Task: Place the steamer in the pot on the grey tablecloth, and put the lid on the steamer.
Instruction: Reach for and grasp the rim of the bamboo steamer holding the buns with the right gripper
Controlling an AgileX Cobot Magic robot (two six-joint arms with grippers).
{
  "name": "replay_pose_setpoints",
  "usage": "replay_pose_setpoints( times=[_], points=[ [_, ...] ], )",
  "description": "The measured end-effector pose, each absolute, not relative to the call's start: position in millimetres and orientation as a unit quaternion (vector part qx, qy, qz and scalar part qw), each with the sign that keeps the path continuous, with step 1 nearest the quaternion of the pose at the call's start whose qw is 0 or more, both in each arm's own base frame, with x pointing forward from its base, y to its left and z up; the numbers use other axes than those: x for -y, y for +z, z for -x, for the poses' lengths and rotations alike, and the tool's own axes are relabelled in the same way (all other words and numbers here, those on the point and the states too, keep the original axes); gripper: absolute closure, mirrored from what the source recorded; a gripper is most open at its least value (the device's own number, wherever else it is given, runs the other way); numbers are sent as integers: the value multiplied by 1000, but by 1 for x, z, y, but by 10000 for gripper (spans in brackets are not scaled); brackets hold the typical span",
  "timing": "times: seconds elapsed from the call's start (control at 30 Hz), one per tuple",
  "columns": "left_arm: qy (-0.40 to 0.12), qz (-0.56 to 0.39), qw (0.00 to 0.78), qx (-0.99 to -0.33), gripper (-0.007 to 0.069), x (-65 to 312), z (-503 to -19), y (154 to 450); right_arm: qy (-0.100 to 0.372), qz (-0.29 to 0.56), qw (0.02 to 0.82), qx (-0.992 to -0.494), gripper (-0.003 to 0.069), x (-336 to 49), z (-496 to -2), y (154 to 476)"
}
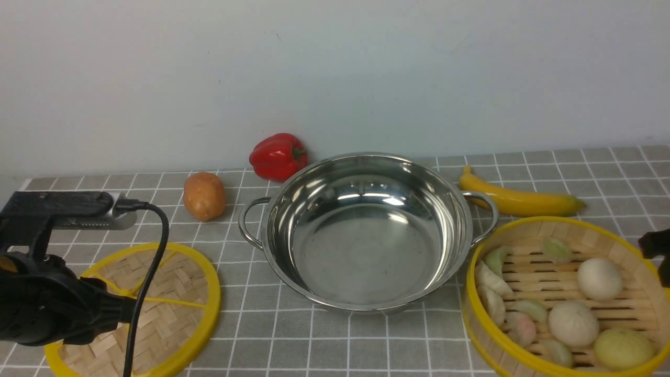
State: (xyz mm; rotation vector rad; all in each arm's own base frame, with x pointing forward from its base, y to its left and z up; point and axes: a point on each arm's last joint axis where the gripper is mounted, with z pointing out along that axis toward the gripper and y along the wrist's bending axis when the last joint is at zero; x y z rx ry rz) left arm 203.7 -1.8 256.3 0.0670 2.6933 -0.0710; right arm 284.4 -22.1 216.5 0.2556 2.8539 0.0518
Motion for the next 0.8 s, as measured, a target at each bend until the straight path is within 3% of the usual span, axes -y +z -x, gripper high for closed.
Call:
replay_pose_setpoints(
  times=[0.27,0.47,0.8],
  points=[
    [-26,-24,221,-975,382,2,-204,256,26,-133,120,-983,417,40,-294,195],
    [-26,-24,221,-975,382,2,-204,256,54,-121,121,-984,417,37,-298,190],
    [-26,-24,221,-975,382,2,-204,256,57,-121,94,-987,417,37,-302,173]
  ],
)
